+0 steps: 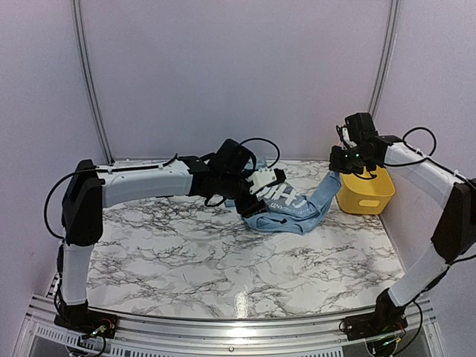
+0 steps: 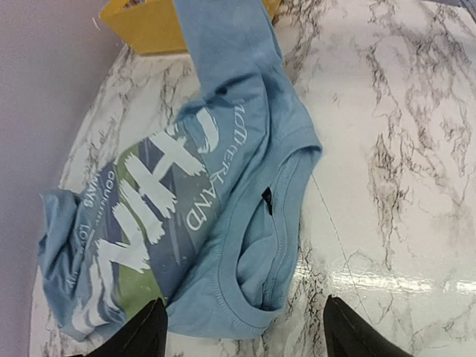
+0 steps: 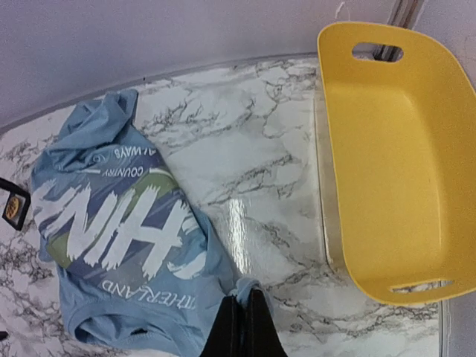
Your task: Pin the brooch onto the clothing
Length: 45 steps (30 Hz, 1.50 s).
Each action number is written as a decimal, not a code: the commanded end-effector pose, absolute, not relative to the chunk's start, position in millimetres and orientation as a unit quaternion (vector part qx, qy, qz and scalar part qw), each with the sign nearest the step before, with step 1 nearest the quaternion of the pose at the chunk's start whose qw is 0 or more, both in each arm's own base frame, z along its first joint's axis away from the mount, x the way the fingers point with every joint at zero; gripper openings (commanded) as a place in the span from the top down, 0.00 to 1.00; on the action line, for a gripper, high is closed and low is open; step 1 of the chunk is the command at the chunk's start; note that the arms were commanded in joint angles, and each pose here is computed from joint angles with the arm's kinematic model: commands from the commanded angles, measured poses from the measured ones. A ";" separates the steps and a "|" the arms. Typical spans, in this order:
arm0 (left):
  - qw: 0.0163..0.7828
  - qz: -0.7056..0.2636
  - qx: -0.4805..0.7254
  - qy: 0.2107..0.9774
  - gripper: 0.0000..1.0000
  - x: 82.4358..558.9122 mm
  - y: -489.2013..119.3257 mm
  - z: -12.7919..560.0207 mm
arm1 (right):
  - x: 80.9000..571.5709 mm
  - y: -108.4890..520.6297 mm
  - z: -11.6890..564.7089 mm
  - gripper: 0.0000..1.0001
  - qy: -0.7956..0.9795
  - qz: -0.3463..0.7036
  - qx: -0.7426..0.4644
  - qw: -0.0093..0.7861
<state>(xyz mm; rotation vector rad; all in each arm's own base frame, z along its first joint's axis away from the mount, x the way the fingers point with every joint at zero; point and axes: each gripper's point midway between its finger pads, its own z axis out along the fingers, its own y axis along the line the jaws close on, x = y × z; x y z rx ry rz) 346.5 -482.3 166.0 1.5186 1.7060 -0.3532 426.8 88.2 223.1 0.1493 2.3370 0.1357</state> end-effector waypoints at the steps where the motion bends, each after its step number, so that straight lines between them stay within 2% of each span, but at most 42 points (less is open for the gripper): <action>1: 0.305 -0.105 0.648 0.690 0.24 351.0 -469.6 70.1 | 482.0 94.9 256.3 1.00 0.888 0.064 0.061 0.451; 4: 0.318 -0.084 0.644 0.691 0.22 368.7 -479.6 64.5 | 508.8 90.1 252.1 0.99 0.884 0.040 0.071 0.461; 5: 0.321 -0.077 0.642 0.692 0.21 374.4 -481.7 61.7 | 516.4 87.8 246.6 0.87 0.885 0.028 0.070 0.459; 7: 0.327 -0.062 0.636 0.696 0.21 384.0 -485.1 58.4 | 531.2 81.5 236.3 0.49 0.891 0.006 0.067 0.448; 8: 0.327 -0.058 0.637 0.696 0.21 386.1 -485.9 55.3 | 536.0 77.4 229.4 0.38 0.899 -0.004 0.065 0.434; 9: 0.327 -0.056 0.637 0.696 0.22 387.2 -485.9 53.6 | 540.1 75.3 223.1 0.34 0.906 -0.014 0.062 0.418; 11: 0.321 -0.054 0.639 0.698 0.32 386.2 -483.9 46.5 | 540.5 72.4 216.0 0.25 0.919 -0.038 0.049 0.390; 12: 0.317 -0.054 0.639 0.699 0.42 384.6 -482.0 44.0 | 537.8 74.0 214.8 0.11 0.922 -0.046 0.040 0.382; 13: 0.313 -0.056 0.641 0.699 0.55 382.0 -480.6 42.3 | 532.6 78.6 217.0 0.09 0.923 -0.052 0.030 0.380; 16: 0.310 -0.070 0.640 0.700 0.98 374.3 -477.9 48.2 | 503.3 104.2 207.5 0.15 0.930 -0.054 -0.026 0.362; 19: 0.316 -0.086 0.629 0.705 1.00 366.6 -473.6 66.0 | 449.7 148.6 158.8 0.23 0.948 0.010 -0.091 0.304; 23: 0.332 -0.141 0.613 0.703 1.00 345.7 -472.1 100.1 | 392.3 168.4 102.8 0.38 0.963 0.125 -0.032 0.236; 30: 0.317 -0.208 0.613 0.693 1.00 306.8 -466.1 121.0 | 359.5 176.7 54.0 0.37 0.968 0.135 0.012 0.210; 36: 0.305 -0.211 0.608 0.702 1.00 296.2 -458.5 115.1 | 335.4 184.6 10.4 0.34 0.976 0.137 0.011 0.166; 40: 0.301 -0.210 0.608 0.704 1.00 292.3 -454.7 111.5 | 330.4 201.8 3.8 0.37 0.972 0.173 0.018 0.159; 42: 0.300 -0.208 0.607 0.706 1.00 291.8 -452.4 110.4 | 332.2 204.0 2.0 0.52 0.972 0.167 0.017 0.166; 43: 0.300 -0.207 0.605 0.708 1.00 291.5 -451.3 110.0 | 333.5 205.3 1.2 0.65 0.971 0.170 0.019 0.167; 45: 0.304 -0.204 0.600 0.711 1.00 291.6 -448.7 114.1 | 337.0 209.5 6.8 0.97 0.969 0.178 0.015 0.171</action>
